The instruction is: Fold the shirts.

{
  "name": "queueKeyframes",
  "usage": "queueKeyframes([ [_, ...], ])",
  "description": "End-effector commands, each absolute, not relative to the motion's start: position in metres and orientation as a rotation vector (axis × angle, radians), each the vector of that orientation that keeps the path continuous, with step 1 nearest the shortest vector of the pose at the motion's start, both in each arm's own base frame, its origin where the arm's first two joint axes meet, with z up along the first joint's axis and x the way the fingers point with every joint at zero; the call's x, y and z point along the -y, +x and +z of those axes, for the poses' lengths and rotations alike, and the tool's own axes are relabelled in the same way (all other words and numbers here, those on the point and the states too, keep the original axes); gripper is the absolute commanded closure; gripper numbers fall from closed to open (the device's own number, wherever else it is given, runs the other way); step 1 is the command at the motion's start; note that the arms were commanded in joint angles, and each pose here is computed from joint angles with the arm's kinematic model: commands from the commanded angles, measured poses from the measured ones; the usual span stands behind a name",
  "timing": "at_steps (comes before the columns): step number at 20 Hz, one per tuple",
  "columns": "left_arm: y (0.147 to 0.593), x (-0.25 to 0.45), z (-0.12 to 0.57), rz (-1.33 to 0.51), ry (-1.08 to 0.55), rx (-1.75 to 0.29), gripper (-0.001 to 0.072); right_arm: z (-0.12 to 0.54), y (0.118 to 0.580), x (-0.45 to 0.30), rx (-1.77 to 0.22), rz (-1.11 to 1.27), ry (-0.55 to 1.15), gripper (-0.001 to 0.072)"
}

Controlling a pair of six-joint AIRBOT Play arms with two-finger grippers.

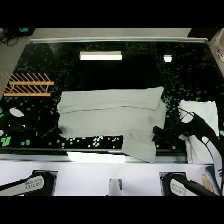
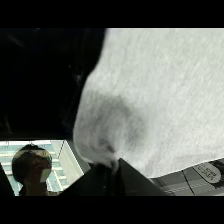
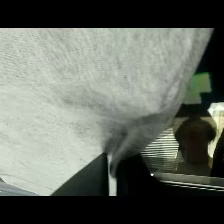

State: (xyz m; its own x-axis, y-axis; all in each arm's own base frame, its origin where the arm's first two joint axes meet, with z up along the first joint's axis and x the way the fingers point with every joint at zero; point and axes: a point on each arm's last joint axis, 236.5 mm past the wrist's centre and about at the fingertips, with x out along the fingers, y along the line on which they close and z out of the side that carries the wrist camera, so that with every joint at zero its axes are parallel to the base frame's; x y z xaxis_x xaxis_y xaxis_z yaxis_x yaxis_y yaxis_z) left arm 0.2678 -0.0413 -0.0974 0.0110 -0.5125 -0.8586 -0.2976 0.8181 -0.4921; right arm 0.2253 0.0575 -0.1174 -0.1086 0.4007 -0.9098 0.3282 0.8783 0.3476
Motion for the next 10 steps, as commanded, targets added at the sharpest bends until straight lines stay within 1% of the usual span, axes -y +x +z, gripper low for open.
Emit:
queueKeyframes([
  [1, 0.271, 0.040, -0.095, -0.205, -0.638, -1.573, 0.0666, -0.114, 0.237, -0.057, -1.668, 0.082, 0.548, 0.0686],
  [3, 0.288, 0.036, -0.075, -0.227, -0.597, -1.509, 0.0667, -0.088, 0.263, -0.054, -1.593, 0.126, 0.504, 0.0686],
  [7, 0.344, 0.022, -0.007, -0.225, -0.553, -1.349, 0.0668, -0.014, 0.356, -0.042, -1.329, 0.121, 0.496, 0.0686],
  [10, 0.389, 0.016, 0.018, -0.203, -0.541, -1.253, 0.0668, 0.015, 0.419, -0.038, -1.194, 0.124, 0.527, 0.0686],
])
